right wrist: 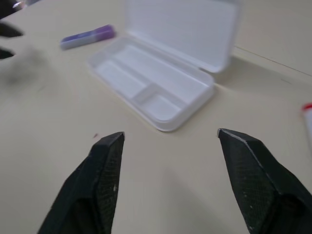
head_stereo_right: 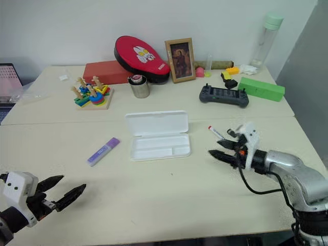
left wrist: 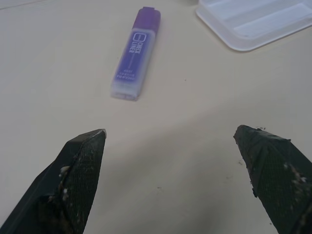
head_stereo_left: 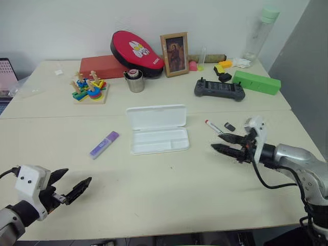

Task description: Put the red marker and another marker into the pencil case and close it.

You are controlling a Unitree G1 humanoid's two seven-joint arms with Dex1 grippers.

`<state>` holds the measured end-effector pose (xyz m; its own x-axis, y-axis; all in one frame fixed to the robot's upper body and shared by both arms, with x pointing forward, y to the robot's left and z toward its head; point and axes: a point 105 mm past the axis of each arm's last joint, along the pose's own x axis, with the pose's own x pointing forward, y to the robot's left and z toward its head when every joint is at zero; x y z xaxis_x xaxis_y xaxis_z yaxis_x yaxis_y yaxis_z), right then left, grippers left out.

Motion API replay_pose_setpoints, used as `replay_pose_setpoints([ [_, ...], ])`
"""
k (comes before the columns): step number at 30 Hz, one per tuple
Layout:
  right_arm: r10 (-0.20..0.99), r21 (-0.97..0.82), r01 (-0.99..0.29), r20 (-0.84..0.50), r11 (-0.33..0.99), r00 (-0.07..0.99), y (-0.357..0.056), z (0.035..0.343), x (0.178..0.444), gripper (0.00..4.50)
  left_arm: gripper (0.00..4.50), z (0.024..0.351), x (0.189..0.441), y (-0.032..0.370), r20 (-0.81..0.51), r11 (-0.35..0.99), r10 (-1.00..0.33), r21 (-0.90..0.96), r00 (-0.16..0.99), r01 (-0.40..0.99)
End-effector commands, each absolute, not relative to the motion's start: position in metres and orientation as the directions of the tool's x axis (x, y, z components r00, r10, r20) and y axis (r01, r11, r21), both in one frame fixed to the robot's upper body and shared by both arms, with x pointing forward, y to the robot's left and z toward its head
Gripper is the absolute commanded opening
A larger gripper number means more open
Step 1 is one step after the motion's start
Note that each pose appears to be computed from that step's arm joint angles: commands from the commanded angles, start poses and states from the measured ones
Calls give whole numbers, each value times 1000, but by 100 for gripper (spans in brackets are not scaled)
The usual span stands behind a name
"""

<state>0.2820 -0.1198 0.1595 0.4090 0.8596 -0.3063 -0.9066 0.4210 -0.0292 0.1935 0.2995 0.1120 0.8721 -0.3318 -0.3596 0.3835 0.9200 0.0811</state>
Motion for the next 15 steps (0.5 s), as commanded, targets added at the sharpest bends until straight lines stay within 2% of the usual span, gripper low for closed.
replay_pose_setpoints([
  [1,905,-87,-962,-327,257,272,-99,164,281,325,450,116,198,286,-365,883,-397,97,842,459],
  [5,910,-197,-976,-379,97,167,-71,159,289,325,450,121,206,282,-351,870,-415,117,839,479],
  [10,894,-223,-973,-447,-62,45,-44,148,296,325,450,128,212,282,-336,863,-423,135,842,487],
  [15,836,-268,-950,-548,-162,12,-43,128,302,325,450,131,215,284,-316,874,-403,146,859,463],
])
